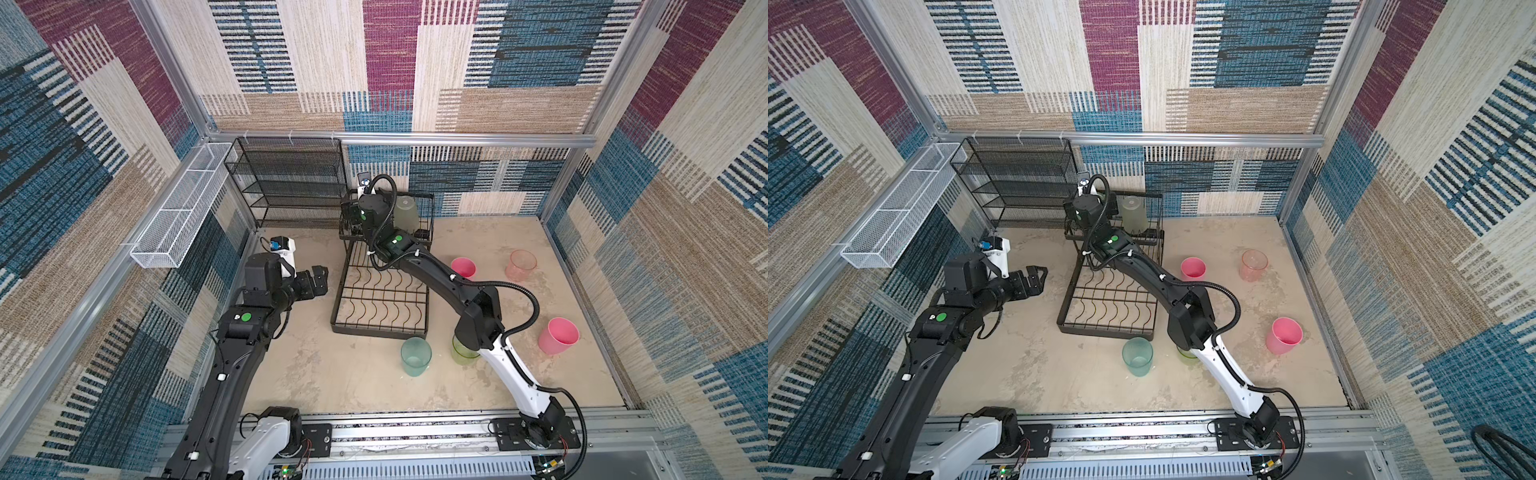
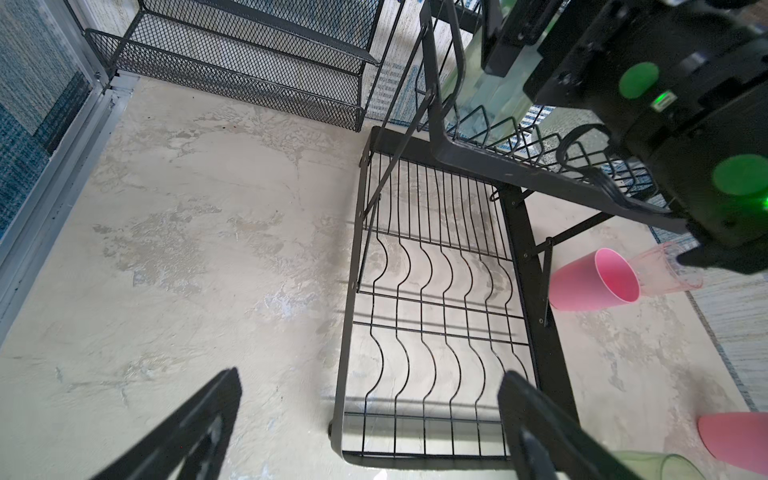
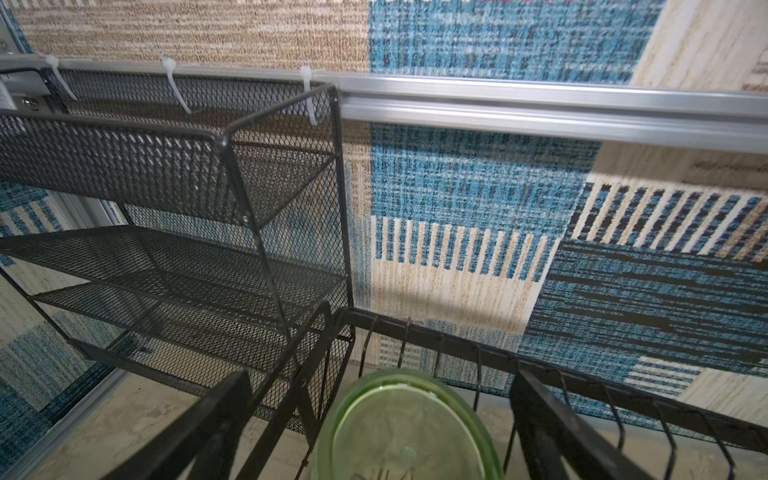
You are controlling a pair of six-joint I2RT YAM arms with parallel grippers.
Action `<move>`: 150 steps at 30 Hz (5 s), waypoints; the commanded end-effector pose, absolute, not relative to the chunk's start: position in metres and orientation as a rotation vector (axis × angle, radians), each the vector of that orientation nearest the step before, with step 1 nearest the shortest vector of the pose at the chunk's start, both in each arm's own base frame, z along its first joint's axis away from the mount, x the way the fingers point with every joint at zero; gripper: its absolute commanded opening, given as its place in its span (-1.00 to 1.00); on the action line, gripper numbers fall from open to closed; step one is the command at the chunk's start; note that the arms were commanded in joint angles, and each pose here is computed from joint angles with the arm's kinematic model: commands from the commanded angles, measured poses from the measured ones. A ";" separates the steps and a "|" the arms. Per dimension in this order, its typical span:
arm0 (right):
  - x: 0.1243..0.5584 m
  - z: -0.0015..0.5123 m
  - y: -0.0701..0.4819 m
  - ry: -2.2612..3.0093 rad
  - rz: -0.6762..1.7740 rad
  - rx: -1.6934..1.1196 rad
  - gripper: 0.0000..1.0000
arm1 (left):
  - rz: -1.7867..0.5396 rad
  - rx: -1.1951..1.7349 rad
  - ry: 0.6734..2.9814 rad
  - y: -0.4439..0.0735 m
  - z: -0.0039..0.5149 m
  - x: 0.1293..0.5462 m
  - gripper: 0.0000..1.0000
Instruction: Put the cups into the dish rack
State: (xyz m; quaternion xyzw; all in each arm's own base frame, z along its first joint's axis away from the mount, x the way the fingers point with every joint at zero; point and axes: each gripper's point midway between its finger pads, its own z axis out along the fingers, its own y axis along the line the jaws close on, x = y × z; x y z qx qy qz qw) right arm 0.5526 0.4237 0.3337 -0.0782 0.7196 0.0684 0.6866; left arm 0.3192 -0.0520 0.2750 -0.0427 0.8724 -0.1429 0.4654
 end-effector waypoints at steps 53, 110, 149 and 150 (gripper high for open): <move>0.367 0.406 0.193 1.670 0.269 0.014 1.00 | -0.422 -0.115 2.198 -0.074 0.262 0.324 0.95; 0.328 0.200 0.145 2.080 0.624 0.133 0.83 | -0.229 -0.353 3.043 -0.282 0.126 0.156 -0.09; 0.316 0.199 0.137 2.026 0.624 0.135 0.84 | -0.113 -0.338 2.957 -0.276 0.110 0.163 -0.68; 0.316 0.200 0.137 2.025 0.623 0.137 0.84 | -0.121 -0.328 2.954 -0.277 0.112 0.163 -0.69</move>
